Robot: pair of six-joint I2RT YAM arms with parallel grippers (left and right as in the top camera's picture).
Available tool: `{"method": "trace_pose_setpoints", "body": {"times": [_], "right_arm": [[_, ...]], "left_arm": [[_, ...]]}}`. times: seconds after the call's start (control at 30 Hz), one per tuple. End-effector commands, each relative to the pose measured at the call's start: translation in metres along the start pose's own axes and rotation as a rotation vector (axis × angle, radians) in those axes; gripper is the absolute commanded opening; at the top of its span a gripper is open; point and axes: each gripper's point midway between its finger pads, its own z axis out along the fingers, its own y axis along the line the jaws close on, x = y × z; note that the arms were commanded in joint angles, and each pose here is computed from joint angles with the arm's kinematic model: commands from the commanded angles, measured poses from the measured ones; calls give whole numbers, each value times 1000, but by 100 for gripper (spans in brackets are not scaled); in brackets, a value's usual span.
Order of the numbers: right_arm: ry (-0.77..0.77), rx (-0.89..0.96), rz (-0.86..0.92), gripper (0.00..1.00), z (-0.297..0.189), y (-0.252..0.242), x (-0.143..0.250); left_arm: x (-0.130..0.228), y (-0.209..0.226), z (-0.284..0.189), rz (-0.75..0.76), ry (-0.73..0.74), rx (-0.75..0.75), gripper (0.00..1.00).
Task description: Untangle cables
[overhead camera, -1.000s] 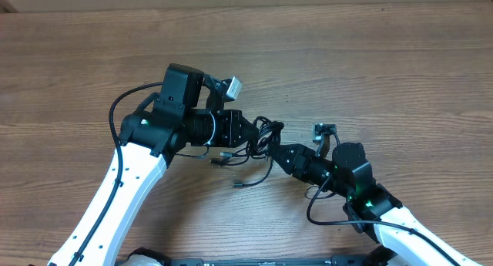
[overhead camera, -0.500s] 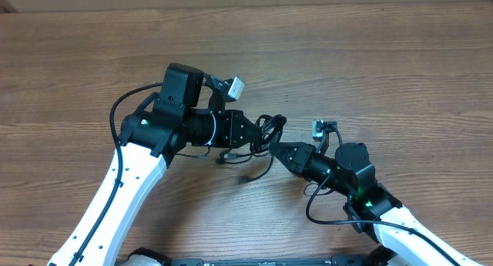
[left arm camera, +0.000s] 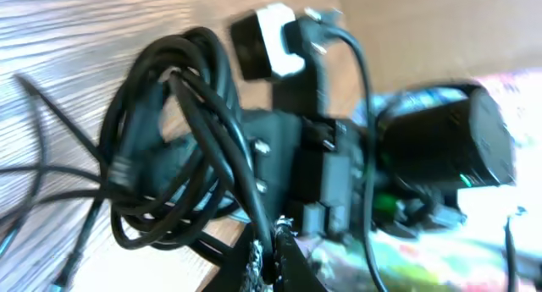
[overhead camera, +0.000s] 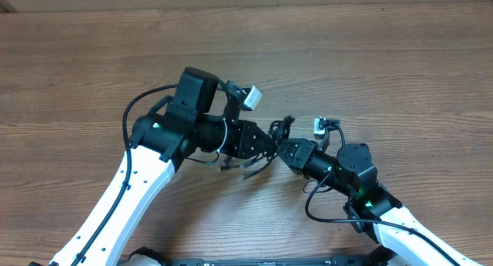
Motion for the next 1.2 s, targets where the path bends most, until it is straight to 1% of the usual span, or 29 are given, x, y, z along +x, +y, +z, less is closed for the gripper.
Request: {"method": "trace_pose_setpoints", "body": {"times": [0.0,0.07,0.13,0.17,0.2,0.27,0.33,0.4,0.57,0.63,0.77,0.9,0.93,1.0,1.03,1.07,1.13,1.17], "right_arm": [[-107,-19,-16,6,0,12,-21],[-124,-63,-35,9,-1,23,-25],[-134,-86,-46,16,-2,29,-27],[-139,-62,-36,24,-1,23,-27],[-141,-39,-27,28,-1,18,-27],[-127,19,-4,47,0,3,-24],[-107,66,12,61,0,-9,-19],[-77,114,34,68,-1,-22,-12],[-31,200,70,77,-4,-43,-1],[-25,222,80,83,-5,-49,1],[-20,250,91,89,-6,-55,3],[-10,253,94,90,-7,-56,5],[-10,253,91,89,-7,-56,5],[-10,253,91,83,-7,-56,5],[-7,252,91,79,-7,-56,6],[5,244,91,71,-6,-54,8],[37,231,64,65,-6,-52,13],[55,223,38,63,-5,-50,15]], "left_arm": [[16,-39,-2,159,68,216,4],[21,-46,-2,190,85,252,4],[24,-48,0,198,94,256,4],[26,-51,0,204,100,270,4],[26,-52,0,210,101,276,4],[25,-50,1,223,94,265,4],[20,-43,1,232,77,226,4],[13,-32,-1,228,49,173,4],[-10,-6,-19,192,-45,97,4],[-17,4,-29,168,-79,78,4],[-23,9,-40,148,-109,88,4],[-25,9,-41,152,-116,89,4],[-24,8,-41,152,-113,94,4],[-24,7,-40,153,-111,102,4],[-24,7,-40,152,-112,101,4],[-24,7,-40,146,-113,100,4],[-26,9,-41,89,-117,93,4],[-28,10,-41,45,-122,83,4]]}}
